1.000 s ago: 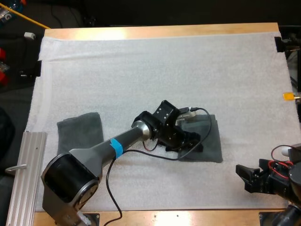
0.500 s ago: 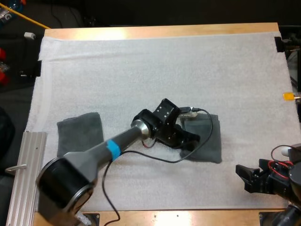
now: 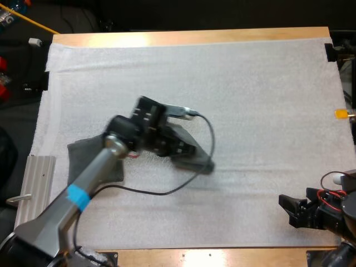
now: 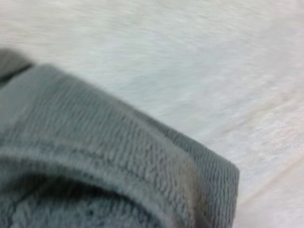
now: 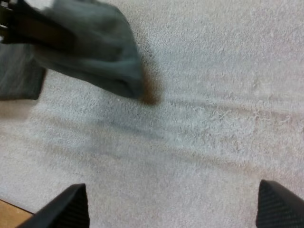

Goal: Pick towel from pile, fold and stack

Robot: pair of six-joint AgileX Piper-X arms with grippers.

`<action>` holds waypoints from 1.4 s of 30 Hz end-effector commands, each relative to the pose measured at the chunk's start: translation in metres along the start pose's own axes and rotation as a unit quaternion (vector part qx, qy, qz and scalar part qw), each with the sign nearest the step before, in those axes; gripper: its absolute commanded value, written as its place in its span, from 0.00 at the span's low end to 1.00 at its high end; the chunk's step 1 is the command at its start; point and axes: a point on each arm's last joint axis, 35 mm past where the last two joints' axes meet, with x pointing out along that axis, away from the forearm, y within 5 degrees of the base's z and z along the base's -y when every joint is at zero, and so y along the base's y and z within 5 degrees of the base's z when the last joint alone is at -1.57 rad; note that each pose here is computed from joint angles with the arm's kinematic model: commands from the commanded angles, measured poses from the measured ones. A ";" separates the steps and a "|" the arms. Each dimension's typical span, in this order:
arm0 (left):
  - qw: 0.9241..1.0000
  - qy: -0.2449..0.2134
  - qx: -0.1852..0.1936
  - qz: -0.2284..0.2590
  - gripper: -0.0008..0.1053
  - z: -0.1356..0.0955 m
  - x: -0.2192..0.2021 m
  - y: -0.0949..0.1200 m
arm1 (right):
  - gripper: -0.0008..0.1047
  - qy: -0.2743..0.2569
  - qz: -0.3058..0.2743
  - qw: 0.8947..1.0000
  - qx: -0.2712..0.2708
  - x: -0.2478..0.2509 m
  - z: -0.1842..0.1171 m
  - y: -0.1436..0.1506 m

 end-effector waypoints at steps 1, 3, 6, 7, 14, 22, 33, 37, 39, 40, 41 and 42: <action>1.000 -0.002 0.010 0.010 0.01 -0.001 -0.011 0.005 | 0.67 -0.001 0.004 1.000 -0.003 -0.001 0.000 0.000; 1.000 -0.008 0.010 0.017 0.01 -0.001 -0.022 0.017 | 0.67 -0.001 0.004 1.000 -0.003 -0.001 0.000 0.000; 0.999 -0.016 0.009 0.027 0.01 0.001 -0.035 0.033 | 0.67 -0.001 0.004 1.000 -0.003 -0.001 0.000 0.000; 0.999 -0.018 0.012 0.031 0.01 0.002 -0.039 0.039 | 0.67 -0.001 0.004 1.000 -0.003 -0.001 0.000 0.000; 0.979 0.020 0.041 0.199 0.01 -0.002 -0.076 0.080 | 0.67 -0.001 0.004 1.000 -0.003 -0.001 0.000 0.000; 0.965 0.039 0.017 0.259 0.01 -0.010 -0.077 0.100 | 0.67 -0.001 0.004 1.000 -0.003 -0.001 0.000 0.000; 0.937 0.073 -0.035 0.340 0.01 -0.028 -0.073 0.129 | 0.67 -0.001 0.004 1.000 -0.003 -0.001 0.000 0.000; 0.927 0.072 -0.044 0.365 0.01 -0.029 -0.076 0.132 | 0.67 -0.001 0.004 1.000 -0.003 -0.001 0.000 0.000; 0.927 0.072 -0.044 0.365 0.01 -0.029 -0.076 0.132 | 0.67 -0.001 0.004 1.000 -0.003 -0.001 0.000 0.000; 0.927 0.072 -0.044 0.365 0.01 -0.029 -0.076 0.132 | 0.67 -0.001 0.004 1.000 -0.003 -0.001 0.000 0.000; 0.927 0.072 -0.044 0.365 0.01 -0.029 -0.076 0.132 | 0.67 -0.001 0.004 1.000 -0.003 -0.001 0.000 0.000; 0.927 0.072 -0.044 0.365 0.01 -0.029 -0.076 0.132 | 0.67 -0.001 0.004 1.000 -0.003 -0.001 0.000 0.000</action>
